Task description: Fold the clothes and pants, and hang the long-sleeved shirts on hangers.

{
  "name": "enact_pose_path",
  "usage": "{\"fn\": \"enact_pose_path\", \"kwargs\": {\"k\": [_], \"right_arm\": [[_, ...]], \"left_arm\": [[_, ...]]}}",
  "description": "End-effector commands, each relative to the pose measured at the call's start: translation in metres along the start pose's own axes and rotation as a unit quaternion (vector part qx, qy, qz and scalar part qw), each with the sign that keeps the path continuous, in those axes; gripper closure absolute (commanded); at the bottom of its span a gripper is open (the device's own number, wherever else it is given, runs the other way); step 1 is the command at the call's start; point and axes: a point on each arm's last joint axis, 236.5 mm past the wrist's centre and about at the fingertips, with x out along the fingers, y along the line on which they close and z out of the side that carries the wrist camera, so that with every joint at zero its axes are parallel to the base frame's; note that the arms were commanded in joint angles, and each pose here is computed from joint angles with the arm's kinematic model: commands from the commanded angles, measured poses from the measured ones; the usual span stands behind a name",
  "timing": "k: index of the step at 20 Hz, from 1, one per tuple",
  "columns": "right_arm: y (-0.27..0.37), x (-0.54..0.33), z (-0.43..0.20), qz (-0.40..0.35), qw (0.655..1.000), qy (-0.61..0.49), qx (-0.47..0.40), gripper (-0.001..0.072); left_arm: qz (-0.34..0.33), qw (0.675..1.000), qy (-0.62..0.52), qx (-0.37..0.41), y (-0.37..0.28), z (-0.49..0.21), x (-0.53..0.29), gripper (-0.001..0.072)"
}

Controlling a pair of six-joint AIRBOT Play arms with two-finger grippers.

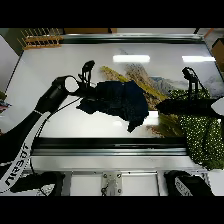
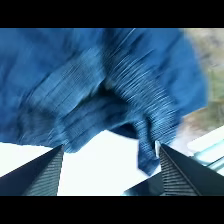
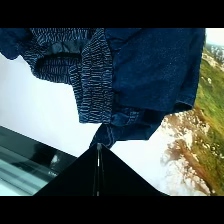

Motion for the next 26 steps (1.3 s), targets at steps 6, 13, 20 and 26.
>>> {"fn": "enact_pose_path", "kwargs": {"k": [6, 13, 20, 26], "right_arm": [[-0.004, 0.008, -0.002, 0.002, 0.999, 0.013, 0.034, 0.0680], [-0.004, 0.068, -0.028, 0.029, 0.989, 0.098, 0.102, 0.0006], [0.002, 0.171, -0.065, -0.018, 0.955, 0.146, 0.258, 0.0006], [-0.012, 0.202, -0.039, -0.037, 0.928, 0.068, 0.365, 0.0007]], "left_arm": [[0.031, 0.991, 0.058, -0.120, 0.059, -0.037, 0.079, 0.0096], [0.039, 0.989, 0.085, -0.111, 0.060, -0.038, 0.113, 0.0168], [0.029, 0.994, 0.048, -0.090, 0.062, -0.010, 0.083, 0.0673], [0.018, 0.997, 0.028, -0.067, 0.049, 0.000, 0.065, 0.0673]]}}
